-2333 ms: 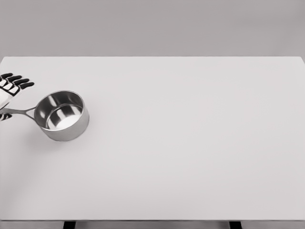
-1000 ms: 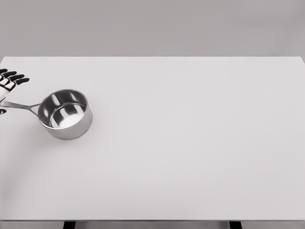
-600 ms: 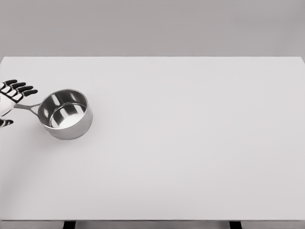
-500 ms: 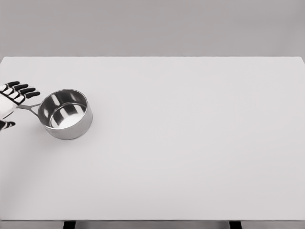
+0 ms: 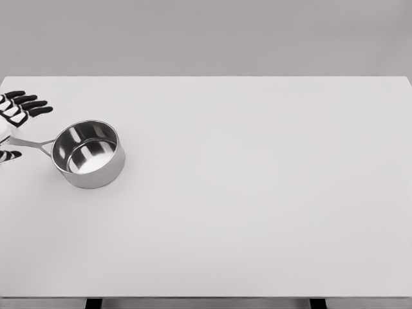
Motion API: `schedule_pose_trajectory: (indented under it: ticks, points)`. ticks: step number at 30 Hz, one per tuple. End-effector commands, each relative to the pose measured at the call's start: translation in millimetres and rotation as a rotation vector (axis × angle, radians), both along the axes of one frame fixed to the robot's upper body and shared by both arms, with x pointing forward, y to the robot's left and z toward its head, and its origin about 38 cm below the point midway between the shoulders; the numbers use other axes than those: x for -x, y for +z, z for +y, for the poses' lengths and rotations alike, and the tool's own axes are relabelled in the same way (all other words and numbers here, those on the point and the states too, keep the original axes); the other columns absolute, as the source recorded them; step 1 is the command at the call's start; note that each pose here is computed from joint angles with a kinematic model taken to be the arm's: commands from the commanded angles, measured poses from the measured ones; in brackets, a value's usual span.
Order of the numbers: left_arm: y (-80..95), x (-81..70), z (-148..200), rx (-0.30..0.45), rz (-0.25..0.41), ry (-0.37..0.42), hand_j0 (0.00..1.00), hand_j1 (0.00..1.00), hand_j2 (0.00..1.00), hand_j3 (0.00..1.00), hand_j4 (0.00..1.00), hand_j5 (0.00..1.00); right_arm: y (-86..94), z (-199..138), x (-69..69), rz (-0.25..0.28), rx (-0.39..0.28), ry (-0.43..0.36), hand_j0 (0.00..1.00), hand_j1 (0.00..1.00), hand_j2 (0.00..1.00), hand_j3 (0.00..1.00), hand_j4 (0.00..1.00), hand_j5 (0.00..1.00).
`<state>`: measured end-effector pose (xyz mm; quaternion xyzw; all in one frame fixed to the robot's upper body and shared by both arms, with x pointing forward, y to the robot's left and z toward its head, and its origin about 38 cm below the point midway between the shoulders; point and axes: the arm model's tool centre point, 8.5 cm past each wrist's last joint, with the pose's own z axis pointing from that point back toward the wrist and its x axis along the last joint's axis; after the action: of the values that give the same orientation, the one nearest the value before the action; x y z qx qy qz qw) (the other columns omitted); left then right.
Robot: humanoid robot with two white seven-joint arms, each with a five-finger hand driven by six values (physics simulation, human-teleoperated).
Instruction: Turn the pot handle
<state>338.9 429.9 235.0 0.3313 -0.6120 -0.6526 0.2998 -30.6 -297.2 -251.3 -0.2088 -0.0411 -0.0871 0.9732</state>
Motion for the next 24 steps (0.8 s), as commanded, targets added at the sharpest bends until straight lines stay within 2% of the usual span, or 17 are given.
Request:
schedule_pose_trajectory:
  ticks: [1,3,6,7,8,10,11,18,20,21,24]
  points:
    - [8.9,-0.2,-1,0.028,-0.004,-0.012,1.0,1.0,1.0,1.0,1.0,1.0,0.0,0,0.0,-0.001,0.0,-0.001,1.0,1.0,1.0,1.0,1.0,1.0]
    - [21.6,-6.3,-6,0.046,-0.04,-0.025,1.0,1.0,1.0,1.0,1.0,1.0,0.0,0,0.1,0.001,0.0,-0.001,1.0,1.0,1.0,1.0,1.0,1.0]
    - [36.4,-19.1,-36,0.066,-0.084,-0.108,1.0,1.0,1.0,1.0,1.0,1.0,0.0,0,0.1,0.001,0.0,-0.001,1.0,1.0,1.0,1.0,1.0,1.0]
    - [33.0,-23.4,-50,0.091,-0.09,-0.137,1.0,1.0,1.0,1.0,1.0,1.0,0.0,0,0.0,-0.001,0.0,-0.001,1.0,1.0,1.0,1.0,1.0,1.0]
    - [21.9,-28.2,-70,0.128,-0.083,-0.173,1.0,1.0,1.0,1.0,1.0,1.0,0.0,0,0.0,-0.001,0.0,-0.001,1.0,1.0,1.0,1.0,1.0,1.0]
    - [5.8,-33.2,-95,0.132,-0.073,-0.22,1.0,1.0,1.0,1.0,1.0,1.0,0.0,0,0.0,-0.001,0.0,-0.001,1.0,1.0,1.0,1.0,1.0,1.0]
    - [-1.1,-34.2,-99,0.146,-0.061,-0.217,1.0,1.0,1.0,1.0,1.0,1.0,0.0,0,0.0,-0.001,0.0,-0.001,1.0,1.0,1.0,1.0,1.0,1.0]
    - [2.3,-36.6,-95,0.149,-0.072,-0.205,1.0,1.0,1.0,1.0,1.0,1.0,0.0,0,0.0,-0.001,0.0,-0.002,1.0,1.0,1.0,1.0,1.0,1.0]
    - [31.5,-43.9,-81,0.145,-0.154,-0.17,1.0,1.0,1.0,1.0,1.0,1.0,0.0,0,0.0,-0.001,0.0,-0.001,1.0,1.0,1.0,1.0,1.0,1.0]
    - [36.1,-44.9,-75,0.14,-0.166,-0.153,1.0,1.0,1.0,1.0,1.0,1.0,0.0,0,-1.0,-0.002,0.0,-0.001,1.0,1.0,1.0,1.0,1.0,1.0]
    - [35.5,-44.7,-74,0.136,-0.164,-0.152,1.0,1.0,1.0,1.0,1.0,1.0,0.0,0,0.0,-0.001,0.0,-0.001,1.0,1.0,1.0,1.0,1.0,1.0]
